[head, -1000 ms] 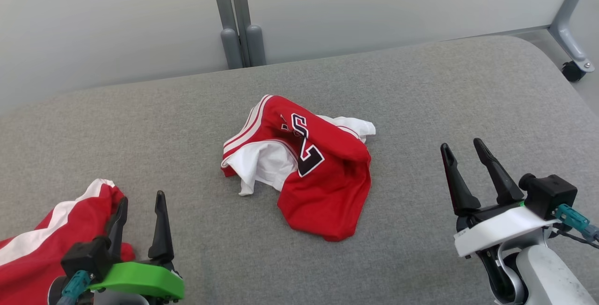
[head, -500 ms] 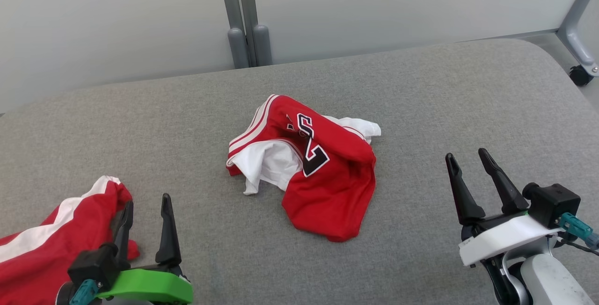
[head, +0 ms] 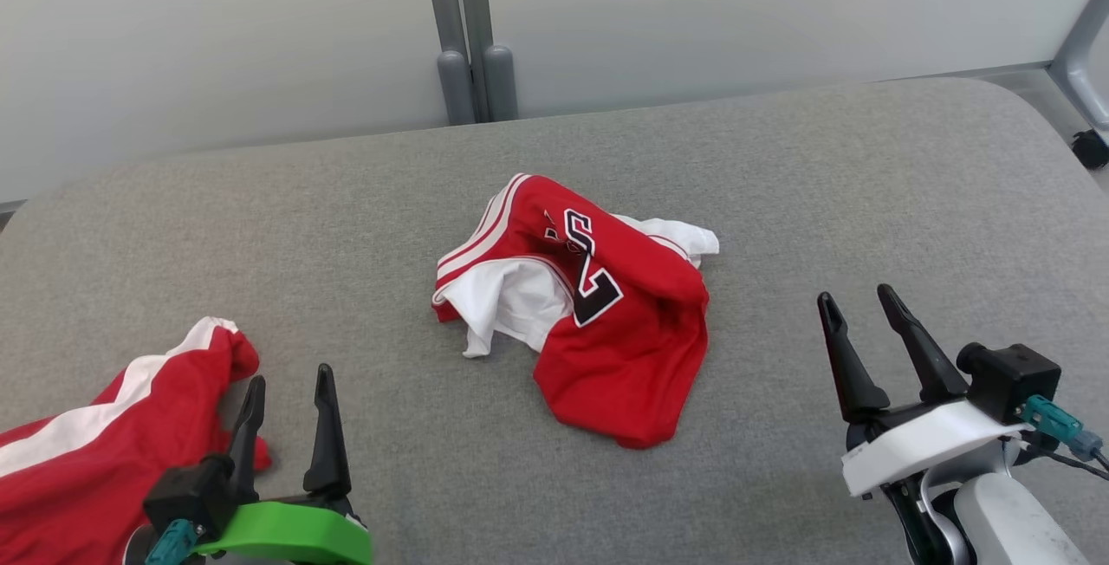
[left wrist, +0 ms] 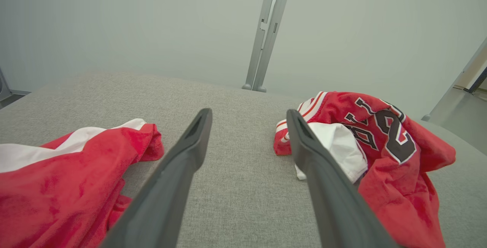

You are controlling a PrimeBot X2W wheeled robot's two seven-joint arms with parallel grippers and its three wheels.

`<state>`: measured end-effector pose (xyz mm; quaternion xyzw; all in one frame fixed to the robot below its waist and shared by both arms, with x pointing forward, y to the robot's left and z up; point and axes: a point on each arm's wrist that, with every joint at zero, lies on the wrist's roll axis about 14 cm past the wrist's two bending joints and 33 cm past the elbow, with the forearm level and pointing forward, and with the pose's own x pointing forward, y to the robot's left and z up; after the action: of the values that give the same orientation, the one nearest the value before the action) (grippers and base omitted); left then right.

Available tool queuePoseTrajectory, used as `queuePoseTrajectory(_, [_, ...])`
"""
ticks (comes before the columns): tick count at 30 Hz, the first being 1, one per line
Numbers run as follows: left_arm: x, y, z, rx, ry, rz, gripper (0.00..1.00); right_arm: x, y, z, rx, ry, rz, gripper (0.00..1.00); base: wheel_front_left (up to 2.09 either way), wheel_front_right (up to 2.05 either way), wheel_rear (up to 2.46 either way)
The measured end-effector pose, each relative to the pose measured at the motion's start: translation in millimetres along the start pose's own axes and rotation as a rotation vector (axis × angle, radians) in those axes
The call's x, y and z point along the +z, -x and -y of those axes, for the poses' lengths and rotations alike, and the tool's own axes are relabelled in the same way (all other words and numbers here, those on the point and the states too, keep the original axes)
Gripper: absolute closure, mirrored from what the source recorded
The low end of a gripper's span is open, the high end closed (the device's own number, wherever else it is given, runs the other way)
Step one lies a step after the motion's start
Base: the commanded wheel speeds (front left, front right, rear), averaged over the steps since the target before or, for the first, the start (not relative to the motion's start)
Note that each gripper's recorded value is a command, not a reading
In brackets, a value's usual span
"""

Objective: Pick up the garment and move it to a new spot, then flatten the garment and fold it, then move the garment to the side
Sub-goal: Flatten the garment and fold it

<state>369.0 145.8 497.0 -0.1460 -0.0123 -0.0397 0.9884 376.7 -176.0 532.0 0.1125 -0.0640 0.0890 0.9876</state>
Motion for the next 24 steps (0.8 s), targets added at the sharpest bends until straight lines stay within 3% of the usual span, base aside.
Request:
queuePoseTrajectory(7, [-1, 9, -13, 0.048, 0.011, -0.001, 0.00, -23, -29, -20, 0.079, 0.006, -0.094, 0.00, 0.00, 0.00, 0.00])
queuePoseTrajectory(18, [0, 28, -49, 0.172, 0.018, 0.007, 0.00, -132, -43, -45, 0.085, -0.096, -0.593, 0.00, 0.00, 0.00, 0.00])
queuePoseTrajectory(23, [1, 40, -66, 0.233, 0.016, 0.009, 0.00, -165, -41, -59, 0.071, -0.154, -0.730, 0.00, 0.00, 0.00, 0.00])
queuePoseTrajectory(24, [1, 42, -69, 0.243, 0.014, 0.008, 0.00, -168, -41, -61, 0.070, -0.163, -0.745, 0.24, 0.00, 0.00, 0.00])
